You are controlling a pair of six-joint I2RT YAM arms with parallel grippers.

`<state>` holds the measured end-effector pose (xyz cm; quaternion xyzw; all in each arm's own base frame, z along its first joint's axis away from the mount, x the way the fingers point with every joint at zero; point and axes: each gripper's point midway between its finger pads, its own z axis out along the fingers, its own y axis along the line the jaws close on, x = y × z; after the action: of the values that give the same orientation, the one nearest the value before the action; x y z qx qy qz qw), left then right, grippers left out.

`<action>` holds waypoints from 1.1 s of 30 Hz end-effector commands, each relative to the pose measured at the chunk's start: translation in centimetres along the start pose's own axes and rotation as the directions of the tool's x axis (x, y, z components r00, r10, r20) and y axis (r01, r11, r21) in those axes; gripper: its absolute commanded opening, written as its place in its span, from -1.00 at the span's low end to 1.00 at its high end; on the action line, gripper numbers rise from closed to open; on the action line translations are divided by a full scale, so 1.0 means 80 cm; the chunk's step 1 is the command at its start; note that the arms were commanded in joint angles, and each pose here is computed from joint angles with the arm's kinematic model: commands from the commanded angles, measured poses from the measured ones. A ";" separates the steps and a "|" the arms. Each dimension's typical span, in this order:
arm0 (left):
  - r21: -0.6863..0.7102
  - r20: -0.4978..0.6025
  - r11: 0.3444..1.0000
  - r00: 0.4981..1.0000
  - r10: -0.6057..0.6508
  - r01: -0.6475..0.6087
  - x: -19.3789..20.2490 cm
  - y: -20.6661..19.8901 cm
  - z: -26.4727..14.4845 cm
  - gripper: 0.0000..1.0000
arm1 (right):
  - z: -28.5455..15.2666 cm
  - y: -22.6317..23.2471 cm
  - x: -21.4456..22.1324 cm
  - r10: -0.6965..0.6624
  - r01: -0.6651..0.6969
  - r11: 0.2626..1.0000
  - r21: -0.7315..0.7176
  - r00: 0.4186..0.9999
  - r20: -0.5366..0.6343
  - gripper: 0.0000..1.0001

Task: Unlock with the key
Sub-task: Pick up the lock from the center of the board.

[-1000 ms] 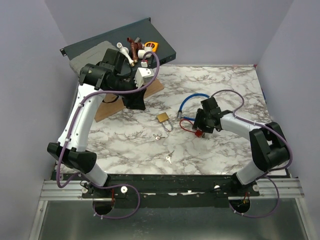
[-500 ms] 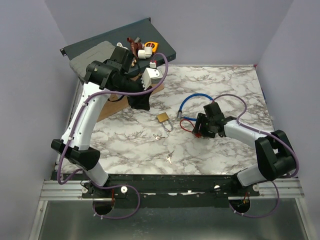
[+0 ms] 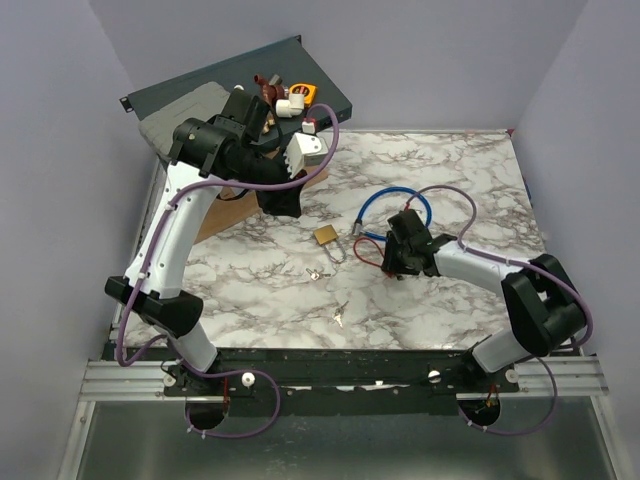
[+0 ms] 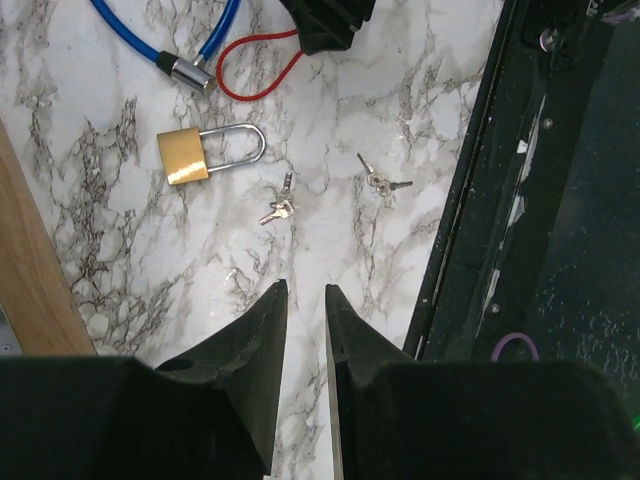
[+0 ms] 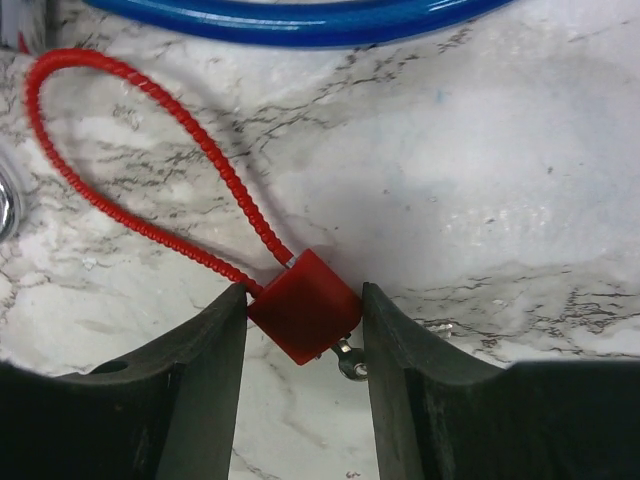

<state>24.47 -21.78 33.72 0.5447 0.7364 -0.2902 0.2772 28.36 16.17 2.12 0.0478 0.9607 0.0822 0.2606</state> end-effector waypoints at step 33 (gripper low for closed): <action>-0.347 0.016 0.391 0.411 0.911 -0.853 -0.020 -0.034 0.081 0.30 | -0.184 0.138 -0.085 -0.026 0.153 0.859 -0.489 0.966 0.257 -0.99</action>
<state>19.84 -24.50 27.19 0.7614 0.4943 -0.1875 0.3753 27.66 22.06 15.43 -0.0218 0.8940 0.2519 0.3698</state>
